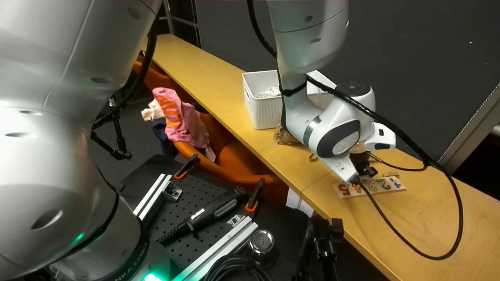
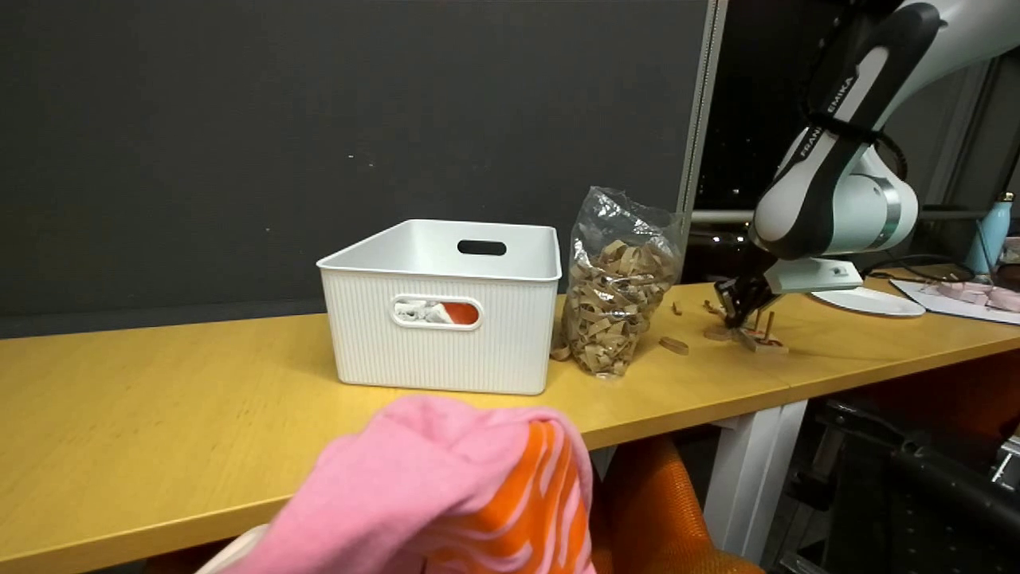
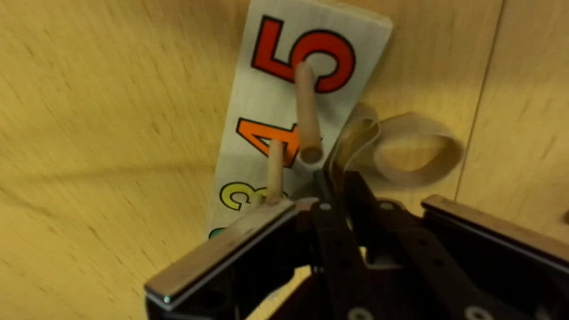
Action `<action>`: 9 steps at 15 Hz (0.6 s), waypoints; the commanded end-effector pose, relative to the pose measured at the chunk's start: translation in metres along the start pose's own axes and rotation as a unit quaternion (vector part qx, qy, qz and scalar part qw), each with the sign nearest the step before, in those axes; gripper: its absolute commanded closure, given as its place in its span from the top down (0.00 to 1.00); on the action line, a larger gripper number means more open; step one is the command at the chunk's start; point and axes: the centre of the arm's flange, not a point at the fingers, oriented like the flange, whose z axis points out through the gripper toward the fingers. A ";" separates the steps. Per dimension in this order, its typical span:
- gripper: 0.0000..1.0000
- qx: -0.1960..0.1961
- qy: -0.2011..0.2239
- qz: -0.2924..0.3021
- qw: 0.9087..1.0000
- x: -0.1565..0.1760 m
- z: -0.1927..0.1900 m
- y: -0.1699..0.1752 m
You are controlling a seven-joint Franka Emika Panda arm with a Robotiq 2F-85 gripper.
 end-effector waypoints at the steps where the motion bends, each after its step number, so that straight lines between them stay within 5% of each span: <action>1: 0.00 0.009 0.011 -0.002 1.000 -0.005 -0.013 0.003; 9: 0.00 0.010 0.021 -0.003 1.000 -0.006 -0.027 0.001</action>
